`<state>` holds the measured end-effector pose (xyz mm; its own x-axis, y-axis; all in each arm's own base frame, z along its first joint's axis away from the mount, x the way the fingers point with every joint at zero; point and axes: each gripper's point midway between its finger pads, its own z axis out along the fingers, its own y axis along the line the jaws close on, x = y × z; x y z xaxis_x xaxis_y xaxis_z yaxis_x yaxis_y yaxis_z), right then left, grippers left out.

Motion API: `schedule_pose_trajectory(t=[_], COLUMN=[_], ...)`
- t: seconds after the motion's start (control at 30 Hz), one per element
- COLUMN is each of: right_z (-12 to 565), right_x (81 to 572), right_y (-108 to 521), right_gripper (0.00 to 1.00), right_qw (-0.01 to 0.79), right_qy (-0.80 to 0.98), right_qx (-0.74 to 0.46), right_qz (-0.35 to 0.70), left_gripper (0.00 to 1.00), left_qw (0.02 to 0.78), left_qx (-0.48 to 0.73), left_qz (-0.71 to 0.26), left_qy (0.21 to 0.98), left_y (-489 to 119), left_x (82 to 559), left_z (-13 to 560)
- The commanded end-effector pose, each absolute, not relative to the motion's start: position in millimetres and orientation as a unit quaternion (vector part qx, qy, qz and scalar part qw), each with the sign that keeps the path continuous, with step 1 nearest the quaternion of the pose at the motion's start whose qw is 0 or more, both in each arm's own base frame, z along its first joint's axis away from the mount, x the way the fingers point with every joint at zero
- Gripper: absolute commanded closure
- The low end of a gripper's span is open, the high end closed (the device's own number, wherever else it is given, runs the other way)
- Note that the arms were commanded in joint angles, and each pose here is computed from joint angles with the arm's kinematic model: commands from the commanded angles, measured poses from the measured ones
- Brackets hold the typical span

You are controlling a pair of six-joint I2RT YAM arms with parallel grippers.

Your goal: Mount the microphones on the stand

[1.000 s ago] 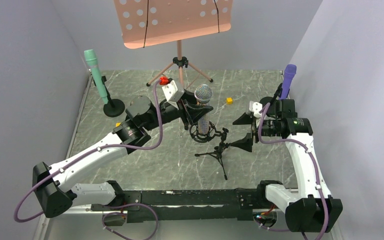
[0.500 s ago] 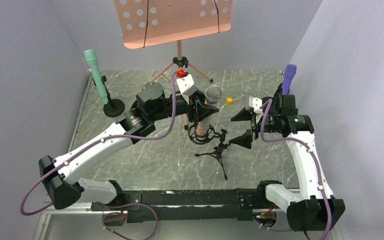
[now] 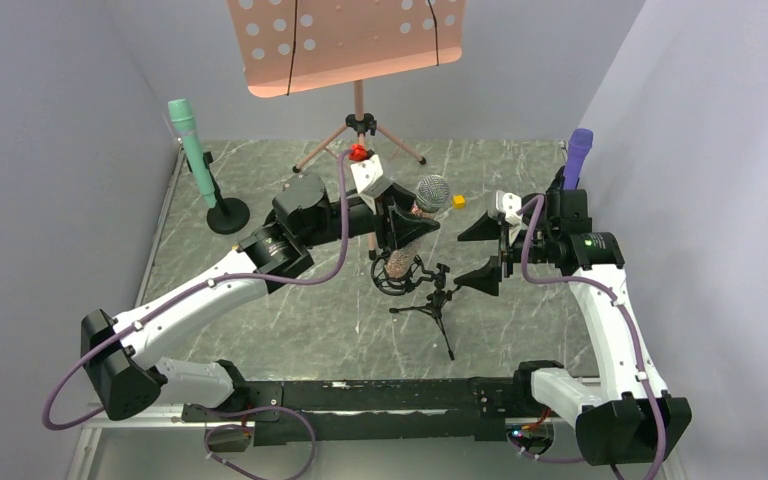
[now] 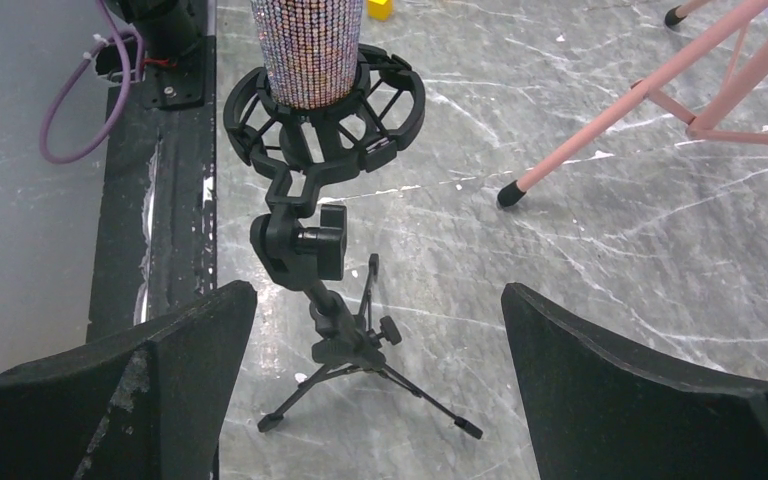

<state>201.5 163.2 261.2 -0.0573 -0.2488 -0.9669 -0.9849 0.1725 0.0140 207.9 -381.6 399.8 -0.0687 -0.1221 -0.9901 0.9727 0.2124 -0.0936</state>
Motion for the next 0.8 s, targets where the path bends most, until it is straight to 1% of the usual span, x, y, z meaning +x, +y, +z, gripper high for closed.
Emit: schedule_pose_trajectory(t=[0.0, 0.23, 0.5, 0.77], right_z=[270.7, 269.4, 281.5, 300.4], right_x=[197.8, 195.6, 197.8, 198.5], right_y=[166.0, 167.3, 166.4, 167.5], right_gripper=[0.0, 0.0, 0.0, 0.0], right_qw=[0.472, 0.47, 0.478, 0.481], right_qy=[0.592, 0.588, 0.587, 0.58], right_qx=[-0.517, -0.516, -0.52, -0.521], right_qz=[0.4, 0.408, 0.397, 0.4], left_gripper=[1.0, 1.0, 1.0, 1.0], left_qw=[0.57, 0.601, 0.636, 0.648], left_qx=[0.364, 0.35, 0.343, 0.329], left_qz=[-0.496, -0.508, -0.5, -0.5], left_qy=[0.545, 0.508, 0.478, 0.472], left_y=[-377.4, -375.7, -368.3, -358.1], left_x=[210.8, 210.9, 210.8, 207.4], left_z=[396.9, 425.6, 460.6, 462.5])
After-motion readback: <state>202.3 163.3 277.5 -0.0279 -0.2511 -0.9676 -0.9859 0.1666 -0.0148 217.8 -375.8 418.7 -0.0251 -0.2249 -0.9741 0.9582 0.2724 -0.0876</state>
